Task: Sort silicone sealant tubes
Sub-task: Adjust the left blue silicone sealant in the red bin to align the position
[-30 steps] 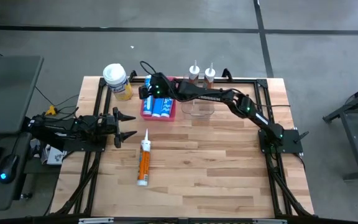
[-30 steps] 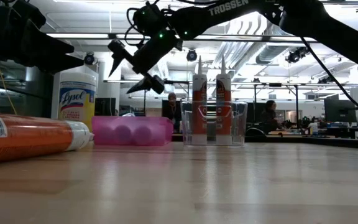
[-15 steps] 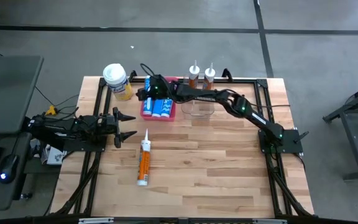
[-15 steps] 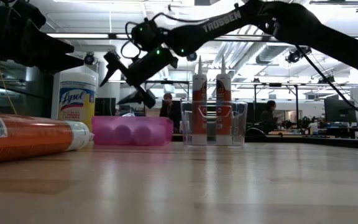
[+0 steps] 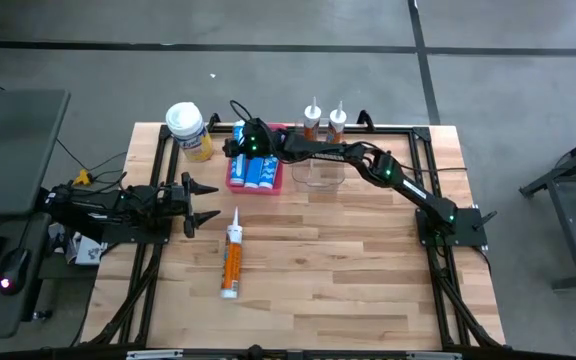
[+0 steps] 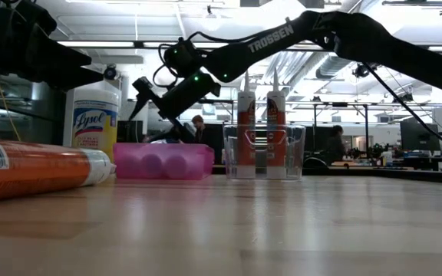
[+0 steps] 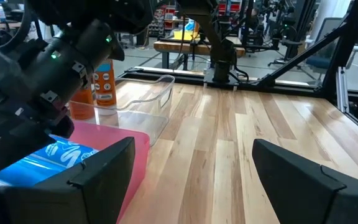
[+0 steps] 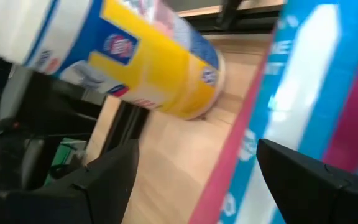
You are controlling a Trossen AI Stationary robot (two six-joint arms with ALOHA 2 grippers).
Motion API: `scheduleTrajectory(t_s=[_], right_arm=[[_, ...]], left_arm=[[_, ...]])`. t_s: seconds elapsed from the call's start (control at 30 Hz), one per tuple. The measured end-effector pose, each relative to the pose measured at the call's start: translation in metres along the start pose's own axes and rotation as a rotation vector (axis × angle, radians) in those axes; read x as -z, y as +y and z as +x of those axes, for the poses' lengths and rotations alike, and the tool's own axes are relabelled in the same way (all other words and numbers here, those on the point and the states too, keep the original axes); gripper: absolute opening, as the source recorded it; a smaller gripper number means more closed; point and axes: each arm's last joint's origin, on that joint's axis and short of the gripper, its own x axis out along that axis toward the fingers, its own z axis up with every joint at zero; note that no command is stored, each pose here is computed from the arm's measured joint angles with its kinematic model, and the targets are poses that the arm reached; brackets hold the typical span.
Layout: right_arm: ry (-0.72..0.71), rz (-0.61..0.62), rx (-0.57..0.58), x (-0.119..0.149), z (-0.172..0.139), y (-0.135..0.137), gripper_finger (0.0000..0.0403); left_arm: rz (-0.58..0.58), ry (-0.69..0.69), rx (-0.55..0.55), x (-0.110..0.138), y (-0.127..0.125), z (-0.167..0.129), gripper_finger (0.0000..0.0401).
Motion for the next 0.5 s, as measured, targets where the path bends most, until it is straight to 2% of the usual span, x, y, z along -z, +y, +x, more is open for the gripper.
scheduleTrajectory(t_s=[0.5], right_arm=[[0.022,0.094,0.068,-0.0003,-0.0004,-0.0081,0.0321]], left_arm=[[0.000,0.000,0.000,0.0000,0.0000,0.0000,0.0319]])
